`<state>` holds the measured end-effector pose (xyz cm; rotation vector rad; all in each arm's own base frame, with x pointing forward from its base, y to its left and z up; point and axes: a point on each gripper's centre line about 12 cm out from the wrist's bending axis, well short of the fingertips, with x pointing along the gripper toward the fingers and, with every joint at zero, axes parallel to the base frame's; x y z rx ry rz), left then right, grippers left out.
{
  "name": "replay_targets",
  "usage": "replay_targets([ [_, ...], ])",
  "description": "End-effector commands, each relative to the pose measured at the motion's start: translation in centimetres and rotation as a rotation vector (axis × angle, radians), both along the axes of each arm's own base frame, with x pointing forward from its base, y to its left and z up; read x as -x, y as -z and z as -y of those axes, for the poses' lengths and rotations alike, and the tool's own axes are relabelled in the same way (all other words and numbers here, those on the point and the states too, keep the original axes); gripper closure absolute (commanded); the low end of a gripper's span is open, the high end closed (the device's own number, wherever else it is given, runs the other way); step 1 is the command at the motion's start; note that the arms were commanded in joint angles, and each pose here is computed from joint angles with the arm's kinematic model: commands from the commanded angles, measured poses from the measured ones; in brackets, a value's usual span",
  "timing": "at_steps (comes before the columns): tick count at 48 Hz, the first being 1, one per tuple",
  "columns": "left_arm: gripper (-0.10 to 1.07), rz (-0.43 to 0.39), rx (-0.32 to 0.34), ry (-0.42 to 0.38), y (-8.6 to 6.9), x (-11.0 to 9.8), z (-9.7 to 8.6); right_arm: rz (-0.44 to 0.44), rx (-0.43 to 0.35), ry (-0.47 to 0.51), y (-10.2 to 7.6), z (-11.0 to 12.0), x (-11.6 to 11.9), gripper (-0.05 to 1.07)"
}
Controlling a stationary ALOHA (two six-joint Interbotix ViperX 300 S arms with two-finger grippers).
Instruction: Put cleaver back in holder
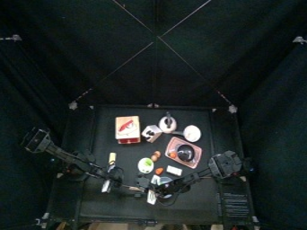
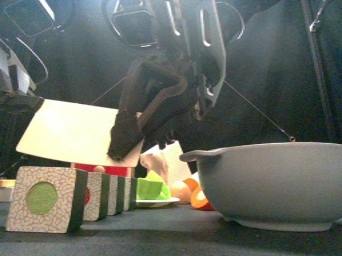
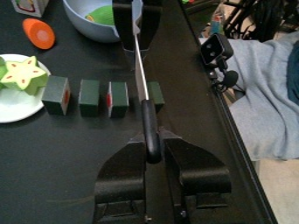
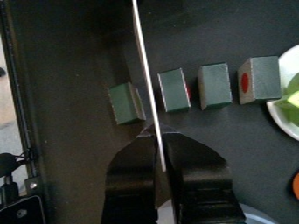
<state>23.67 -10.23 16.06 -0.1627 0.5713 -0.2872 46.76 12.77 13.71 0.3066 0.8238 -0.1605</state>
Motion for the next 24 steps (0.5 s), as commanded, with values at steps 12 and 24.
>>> replay_targets([
  [12,0.56,0.078,0.058,-0.071,-3.6,-1.9,-1.0,0.157,0.016,-0.019,-7.0,1.8,0.8,0.69],
  [24,0.56,0.168,0.123,-0.222,-7.2,-1.0,-5.2,0.169,0.066,-0.005,-8.3,4.5,3.1,0.37],
])
